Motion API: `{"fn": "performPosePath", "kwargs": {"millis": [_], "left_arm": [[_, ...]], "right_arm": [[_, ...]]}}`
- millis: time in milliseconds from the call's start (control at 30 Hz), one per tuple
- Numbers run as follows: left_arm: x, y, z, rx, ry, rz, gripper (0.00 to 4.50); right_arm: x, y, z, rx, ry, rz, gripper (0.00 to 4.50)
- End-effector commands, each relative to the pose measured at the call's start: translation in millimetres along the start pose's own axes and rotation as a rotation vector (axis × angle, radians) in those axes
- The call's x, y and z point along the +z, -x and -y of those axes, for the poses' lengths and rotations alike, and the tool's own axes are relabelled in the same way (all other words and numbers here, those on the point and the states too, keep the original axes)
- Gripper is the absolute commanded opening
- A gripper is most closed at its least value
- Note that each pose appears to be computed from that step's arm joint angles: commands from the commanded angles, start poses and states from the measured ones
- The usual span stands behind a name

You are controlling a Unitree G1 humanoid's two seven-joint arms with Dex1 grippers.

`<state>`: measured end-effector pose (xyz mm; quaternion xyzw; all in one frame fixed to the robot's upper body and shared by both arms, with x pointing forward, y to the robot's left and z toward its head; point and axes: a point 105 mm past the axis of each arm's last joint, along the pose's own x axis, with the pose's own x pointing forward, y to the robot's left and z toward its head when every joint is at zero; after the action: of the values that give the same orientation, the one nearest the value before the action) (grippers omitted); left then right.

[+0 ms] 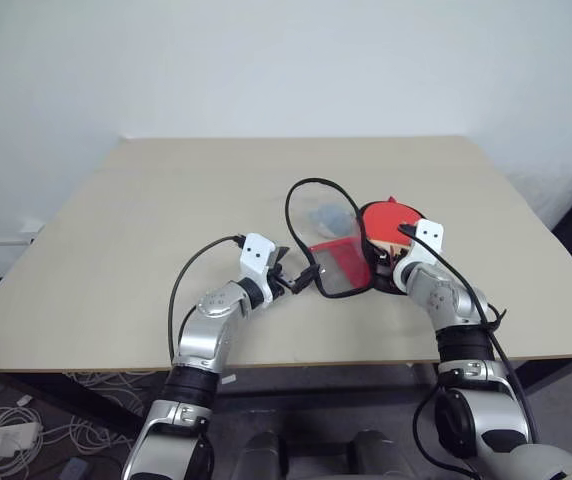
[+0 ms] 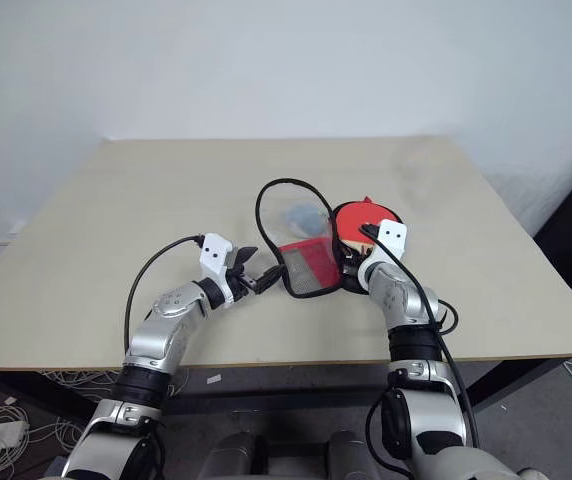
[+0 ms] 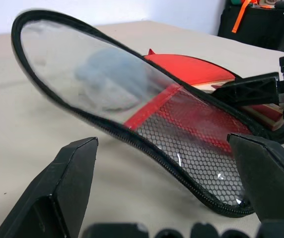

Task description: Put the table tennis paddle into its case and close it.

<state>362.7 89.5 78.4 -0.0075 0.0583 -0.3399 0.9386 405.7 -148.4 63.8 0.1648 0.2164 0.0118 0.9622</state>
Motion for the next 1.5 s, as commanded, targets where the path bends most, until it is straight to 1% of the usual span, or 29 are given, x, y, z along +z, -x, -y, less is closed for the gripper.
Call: {"fn": "performPosePath", "kwargs": {"millis": [33,133,233,300,367,467,533,667,767,833,900,1000,1067,1167,1333,1433,1500], "left_arm": [[21.4,-1.0,-4.3,0.005,-0.038,0.064,4.50],[21.1,0.4,-6.3,0.011,-0.039,0.062,4.50],[21.3,0.8,-7.8,0.017,-0.039,0.062,4.50],[21.4,0.8,-8.0,0.017,-0.039,0.062,4.50],[21.4,0.9,-8.2,0.018,-0.041,0.061,4.50],[21.4,1.4,-9.5,0.023,-0.042,0.061,4.50],[21.2,1.6,-9.8,0.025,-0.044,0.060,4.50],[21.1,2.0,-9.7,0.025,-0.043,0.060,4.50],[20.8,1.2,-9.3,0.023,-0.044,0.058,4.50],[20.9,0.4,-8.4,0.019,-0.044,0.059,4.50],[21.3,-0.2,-7.6,0.016,-0.045,0.059,4.50],[21.4,-0.7,-7.6,0.014,-0.046,0.059,4.50],[22.3,-1.3,-8.0,0.013,-0.047,0.061,4.50],[23.1,-2.1,-8.4,0.012,-0.047,0.063,4.50],[22.7,-2.7,-9.2,0.015,-0.049,0.065,4.50],[22.5,-2.8,-9.9,0.017,-0.049,0.065,4.50],[22.7,-2.7,-10.6,0.020,-0.049,0.066,4.50]], "right_arm": [[46.7,13.7,-5.4,0.074,-0.033,0.178,4.48],[54.7,16.1,3.6,0.084,-0.034,0.197,4.48],[47.7,11.9,22.2,0.053,-0.016,0.146,4.48],[44.8,10.6,27.9,0.047,-0.016,0.129,4.48],[37.4,8.3,37.7,0.024,-0.001,0.091,4.48],[26.3,6.9,50.4,-0.016,0.073,0.059,4.48],[16.2,6.6,57.3,-0.030,0.067,0.029,4.48],[-1.8,9.2,60.6,-0.022,0.087,-0.016,4.48],[-9.0,10.9,65.1,-0.030,0.110,-0.037,4.48],[-13.8,11.5,67.7,-0.034,0.135,-0.053,4.12],[-18.8,12.0,68.7,-0.034,0.165,-0.071,3.60],[-28.7,13.0,65.5,-0.016,0.213,-0.114,2.44],[-32.4,13.9,61.4,-0.003,0.245,-0.129,1.81],[-36.2,14.5,59.4,0.009,0.281,-0.147,1.81],[-39.3,16.0,51.0,0.055,0.276,-0.179,1.81],[-42.8,16.9,50.5,0.064,0.294,-0.203,1.26],[-45.6,18.3,49.0,0.088,0.296,-0.221,0.58]]}}
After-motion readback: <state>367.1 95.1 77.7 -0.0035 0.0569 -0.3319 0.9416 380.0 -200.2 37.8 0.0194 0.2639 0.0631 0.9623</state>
